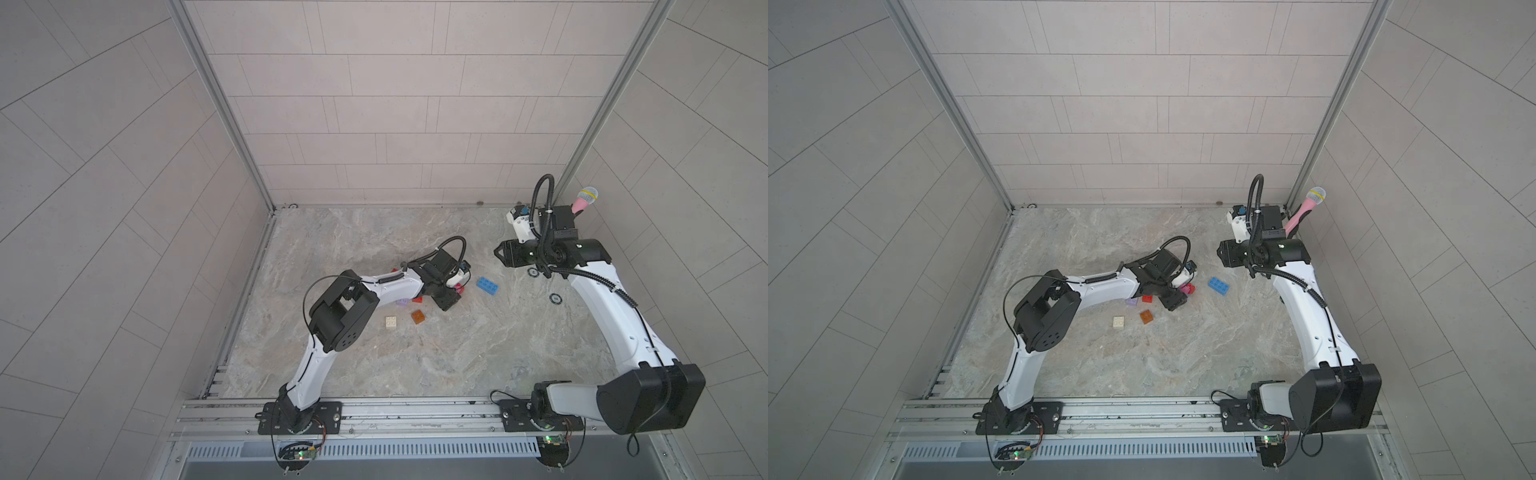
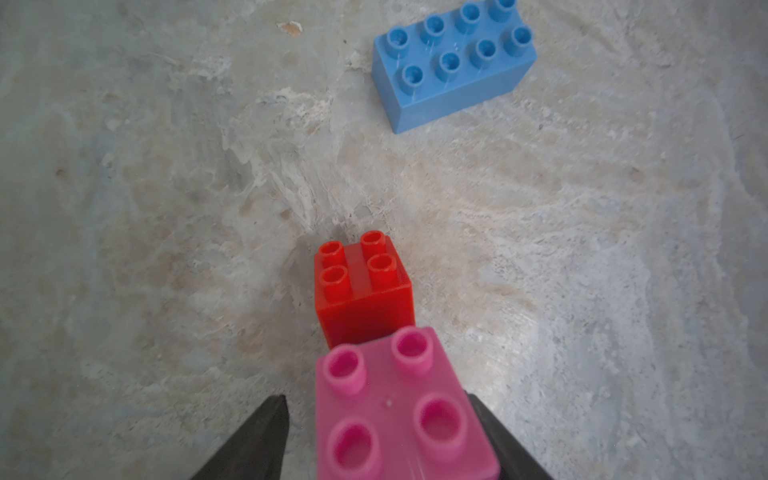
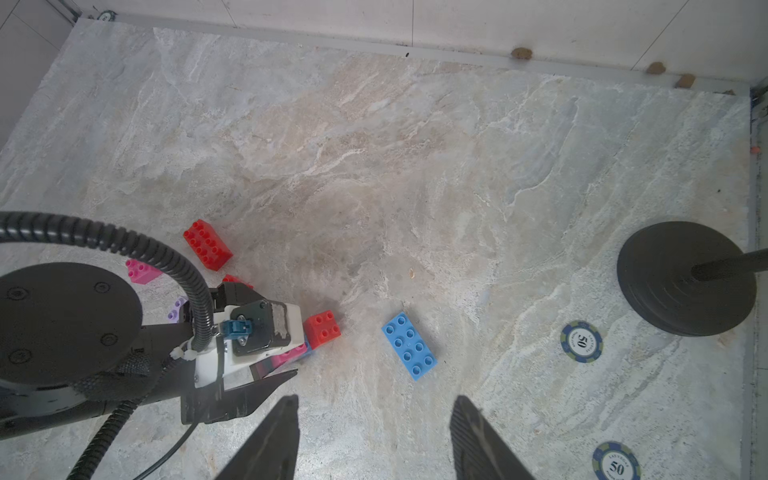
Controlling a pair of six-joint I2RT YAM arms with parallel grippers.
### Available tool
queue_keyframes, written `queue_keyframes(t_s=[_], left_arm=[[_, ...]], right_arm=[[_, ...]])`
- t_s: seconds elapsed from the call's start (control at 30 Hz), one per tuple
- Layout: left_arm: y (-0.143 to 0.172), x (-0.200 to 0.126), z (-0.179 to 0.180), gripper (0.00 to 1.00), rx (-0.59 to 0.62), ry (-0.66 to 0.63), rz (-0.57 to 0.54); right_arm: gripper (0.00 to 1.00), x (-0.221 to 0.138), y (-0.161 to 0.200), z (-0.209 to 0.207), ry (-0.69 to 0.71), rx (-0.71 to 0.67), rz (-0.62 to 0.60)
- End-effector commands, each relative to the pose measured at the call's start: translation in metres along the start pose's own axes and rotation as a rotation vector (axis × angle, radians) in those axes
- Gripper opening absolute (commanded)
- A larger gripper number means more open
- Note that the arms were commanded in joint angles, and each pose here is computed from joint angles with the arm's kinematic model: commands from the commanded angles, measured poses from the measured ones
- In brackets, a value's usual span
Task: Assemble the letter p with lego
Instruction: Pick up the lego brick from the center of the board.
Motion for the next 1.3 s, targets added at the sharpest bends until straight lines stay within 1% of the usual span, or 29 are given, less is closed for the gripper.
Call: queue_keyframes(t_s=[0.0, 0.27, 0.37, 0.47, 0.5, 0.53, 0.57, 0.7, 0.77, 0.87, 0.93, 1.0, 1.13, 1.2, 1.27], left_arm=[[-0.002, 0.004, 0.000, 0.67, 0.007, -0.005, 0.014], [-0.003, 0.007, -0.001, 0.61, 0.001, 0.003, 0.019], [0.000, 0.010, -0.001, 0.56, 0.003, 0.006, 0.030], [0.003, 0.012, -0.001, 0.41, 0.004, 0.010, 0.040], [0.003, 0.012, -0.002, 0.32, 0.004, 0.011, 0.040], [0.003, 0.011, -0.002, 0.16, 0.004, 0.009, 0.038], [0.002, 0.009, -0.002, 0.09, 0.002, 0.001, 0.037], [-0.001, -0.009, -0.005, 0.00, 0.017, -0.014, 0.008], [-0.004, -0.025, -0.008, 0.00, 0.029, -0.009, -0.036], [-0.007, -0.059, -0.015, 0.00, 0.048, 0.026, -0.150], [-0.004, -0.083, -0.019, 0.00, 0.058, 0.052, -0.226], [0.002, -0.102, -0.018, 0.00, 0.060, 0.046, -0.292], [0.019, -0.130, -0.005, 0.00, 0.011, 0.020, -0.405], [0.027, -0.140, 0.004, 0.00, -0.025, 0.033, -0.441], [0.032, -0.148, 0.011, 0.00, -0.072, 0.065, -0.501]], right_arm=[[0.61, 0.001, 0.002, 0.000, -0.005, 0.017, 0.002], [0.60, 0.003, 0.002, 0.000, -0.009, 0.018, 0.006], [0.59, 0.002, 0.002, 0.001, -0.012, 0.016, 0.006], [0.58, 0.003, 0.002, 0.000, -0.011, 0.014, 0.008], [0.57, 0.003, 0.003, 0.000, -0.010, 0.014, 0.011], [0.57, 0.005, 0.003, 0.000, -0.009, 0.012, 0.015], [0.56, 0.005, 0.003, -0.001, -0.007, 0.010, 0.017], [0.54, 0.015, 0.007, -0.003, -0.005, 0.005, 0.051], [0.53, 0.023, 0.010, -0.003, -0.021, 0.005, 0.070], [0.52, 0.039, 0.020, 0.000, -0.048, 0.006, 0.118], [0.54, 0.052, 0.027, 0.005, -0.039, -0.019, 0.173], [0.55, 0.063, 0.034, 0.010, -0.035, -0.051, 0.234], [0.57, 0.090, 0.053, 0.014, -0.051, -0.064, 0.365], [0.58, 0.103, 0.065, 0.012, -0.024, -0.083, 0.429], [0.59, 0.114, 0.074, 0.008, -0.003, -0.109, 0.485]])
Point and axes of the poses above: each gripper's point midway between its finger pads, its own x axis out along the fingers, its own z axis along the line the jaws close on, y = z × x, the point moved 7 cm from there along -x, back along the fingers, and after that the axes turned 14 degrees about -x, right-handed, at the moved point
